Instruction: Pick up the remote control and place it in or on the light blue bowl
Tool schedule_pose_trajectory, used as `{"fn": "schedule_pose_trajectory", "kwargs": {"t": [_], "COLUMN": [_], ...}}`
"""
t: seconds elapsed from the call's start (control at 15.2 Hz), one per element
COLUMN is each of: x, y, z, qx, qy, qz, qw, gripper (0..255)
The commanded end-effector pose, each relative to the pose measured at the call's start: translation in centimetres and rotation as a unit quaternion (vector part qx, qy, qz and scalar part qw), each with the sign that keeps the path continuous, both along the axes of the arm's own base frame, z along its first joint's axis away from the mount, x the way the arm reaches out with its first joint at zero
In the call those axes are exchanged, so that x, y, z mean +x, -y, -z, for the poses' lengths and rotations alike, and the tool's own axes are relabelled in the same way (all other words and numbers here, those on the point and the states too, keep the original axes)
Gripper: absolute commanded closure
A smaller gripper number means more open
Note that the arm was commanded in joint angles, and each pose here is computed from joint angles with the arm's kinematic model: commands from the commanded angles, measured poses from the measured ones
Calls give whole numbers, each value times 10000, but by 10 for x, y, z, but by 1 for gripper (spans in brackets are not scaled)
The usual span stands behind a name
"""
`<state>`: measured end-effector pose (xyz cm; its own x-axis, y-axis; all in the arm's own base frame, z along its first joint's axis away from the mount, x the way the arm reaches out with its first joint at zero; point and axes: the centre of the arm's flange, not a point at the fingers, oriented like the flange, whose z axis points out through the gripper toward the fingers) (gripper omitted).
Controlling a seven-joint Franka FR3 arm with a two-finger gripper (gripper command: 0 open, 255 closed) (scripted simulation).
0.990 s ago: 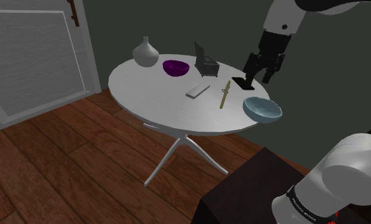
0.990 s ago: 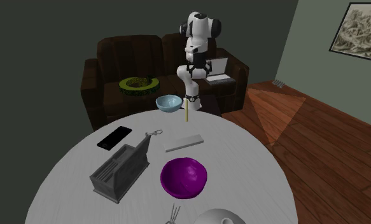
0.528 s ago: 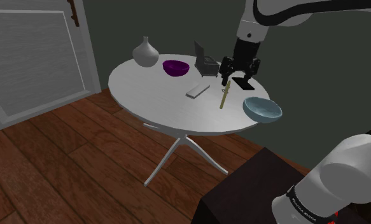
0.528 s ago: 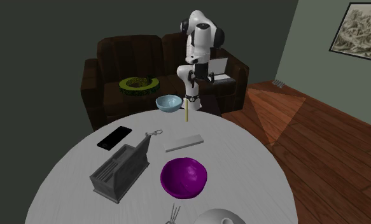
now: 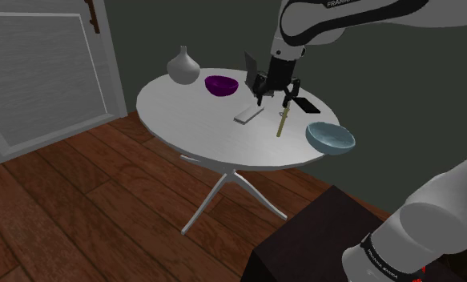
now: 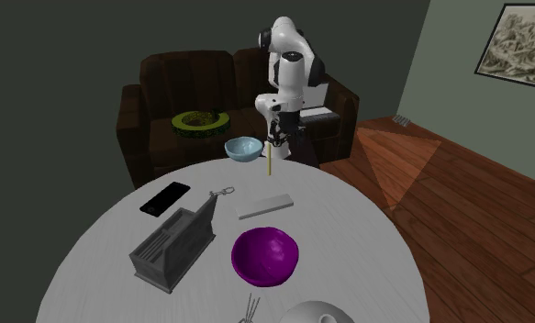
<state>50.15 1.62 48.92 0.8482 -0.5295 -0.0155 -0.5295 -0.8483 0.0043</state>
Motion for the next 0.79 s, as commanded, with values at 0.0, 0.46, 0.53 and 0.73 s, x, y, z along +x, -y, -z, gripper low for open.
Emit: {"fn": "schedule_pose_trajectory", "kwargs": {"t": [0.0, 0.46, 0.53, 0.73], "x": [24, 100, 110, 140], "y": [6, 38, 43, 62], "z": [13, 53, 58, 75], "qx": [-15, -70, -78, -102], "qy": [6, 19, 21, 27], "qz": [292, 1257, 1394, 1803], "qw": [9996, 9920, 9902, 9836], "gripper": [0, 0, 0, 0]}}
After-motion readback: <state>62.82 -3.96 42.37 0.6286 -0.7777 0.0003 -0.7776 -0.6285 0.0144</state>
